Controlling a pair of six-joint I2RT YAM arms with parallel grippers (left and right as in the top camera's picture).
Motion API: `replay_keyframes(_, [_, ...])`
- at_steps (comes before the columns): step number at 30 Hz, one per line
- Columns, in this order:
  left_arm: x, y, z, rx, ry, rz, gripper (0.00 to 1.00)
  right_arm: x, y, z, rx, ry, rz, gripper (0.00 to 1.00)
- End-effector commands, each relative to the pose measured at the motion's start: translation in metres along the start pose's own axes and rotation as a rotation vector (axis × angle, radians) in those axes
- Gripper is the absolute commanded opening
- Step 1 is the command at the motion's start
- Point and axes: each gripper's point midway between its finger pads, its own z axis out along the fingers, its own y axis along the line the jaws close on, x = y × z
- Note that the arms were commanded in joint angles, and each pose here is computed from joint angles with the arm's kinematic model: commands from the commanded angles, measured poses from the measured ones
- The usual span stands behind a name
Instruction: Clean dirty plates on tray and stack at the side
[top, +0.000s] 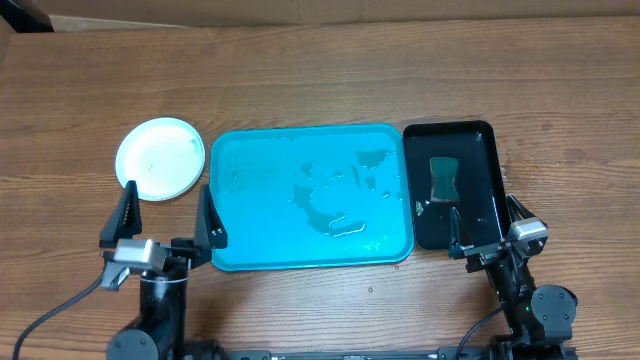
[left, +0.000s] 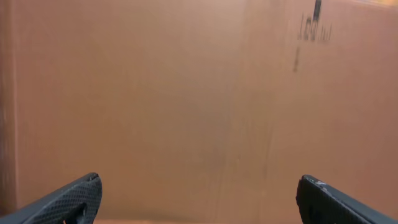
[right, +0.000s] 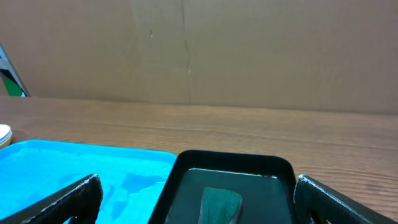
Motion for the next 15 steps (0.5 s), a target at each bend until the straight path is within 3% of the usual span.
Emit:
replay_keyframes(1, [0.007, 0.009, -0.007, -0.046, -0.049, -0.060, 1.00, 0.002, 0.000, 0.000, 0.001, -0.004, -0.005, 1.00])
replay_keyframes(15, [0.068, 0.028, -0.023, -0.114, 0.007, -0.078, 1.00, 0.002, 0.000, 0.000, 0.001, -0.004, -0.005, 1.00])
